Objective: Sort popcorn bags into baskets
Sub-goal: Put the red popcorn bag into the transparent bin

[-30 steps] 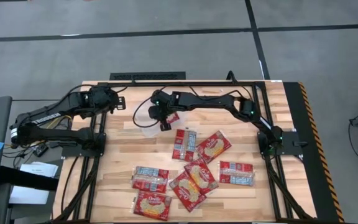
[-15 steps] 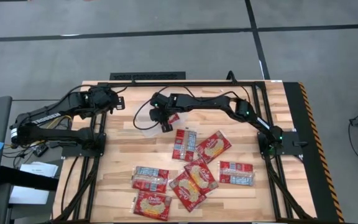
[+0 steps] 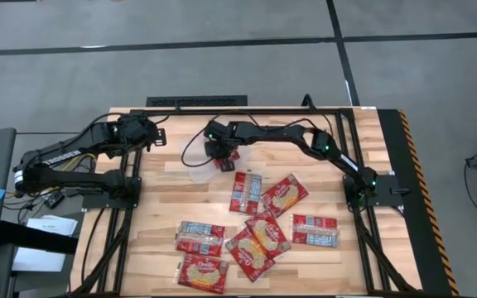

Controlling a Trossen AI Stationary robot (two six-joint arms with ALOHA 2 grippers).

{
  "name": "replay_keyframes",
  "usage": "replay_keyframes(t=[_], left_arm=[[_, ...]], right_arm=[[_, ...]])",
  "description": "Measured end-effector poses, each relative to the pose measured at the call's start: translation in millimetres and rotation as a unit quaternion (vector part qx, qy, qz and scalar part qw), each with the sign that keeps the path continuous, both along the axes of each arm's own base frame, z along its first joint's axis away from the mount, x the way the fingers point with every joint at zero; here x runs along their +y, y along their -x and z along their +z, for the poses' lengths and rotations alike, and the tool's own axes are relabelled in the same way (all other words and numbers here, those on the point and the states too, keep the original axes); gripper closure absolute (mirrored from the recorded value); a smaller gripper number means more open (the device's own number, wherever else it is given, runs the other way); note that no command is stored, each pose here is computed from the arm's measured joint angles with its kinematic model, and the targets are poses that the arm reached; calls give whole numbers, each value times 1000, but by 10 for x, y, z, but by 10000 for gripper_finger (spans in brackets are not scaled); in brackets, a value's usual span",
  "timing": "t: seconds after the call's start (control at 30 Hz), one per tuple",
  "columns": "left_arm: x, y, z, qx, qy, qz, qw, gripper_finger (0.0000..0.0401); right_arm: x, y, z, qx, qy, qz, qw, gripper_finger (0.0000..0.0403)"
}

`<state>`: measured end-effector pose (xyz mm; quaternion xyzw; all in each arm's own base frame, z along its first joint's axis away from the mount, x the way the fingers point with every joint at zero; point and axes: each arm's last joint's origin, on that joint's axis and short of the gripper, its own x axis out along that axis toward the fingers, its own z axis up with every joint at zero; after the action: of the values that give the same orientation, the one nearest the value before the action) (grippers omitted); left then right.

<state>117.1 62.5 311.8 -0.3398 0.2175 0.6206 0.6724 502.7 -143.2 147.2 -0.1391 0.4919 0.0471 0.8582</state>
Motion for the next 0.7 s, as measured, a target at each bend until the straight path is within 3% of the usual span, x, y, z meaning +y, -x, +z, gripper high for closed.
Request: replay_keyframes(t=[0.2, 0.43, 0.7], left_arm=[[0, 0, -36, 6, 3, 0, 1000, 401], [0, 0, -36, 8, 2, -1, 1000, 401], [1, 0, -35, 9, 1, -1, 1000, 401]], right_arm=[[54, -2, -63, 22, 13, -5, 1000, 388], [19, -22, 67, 34, 54, -29, 998, 380], [-82, 32, 80, 50, 48, -46, 996, 387]])
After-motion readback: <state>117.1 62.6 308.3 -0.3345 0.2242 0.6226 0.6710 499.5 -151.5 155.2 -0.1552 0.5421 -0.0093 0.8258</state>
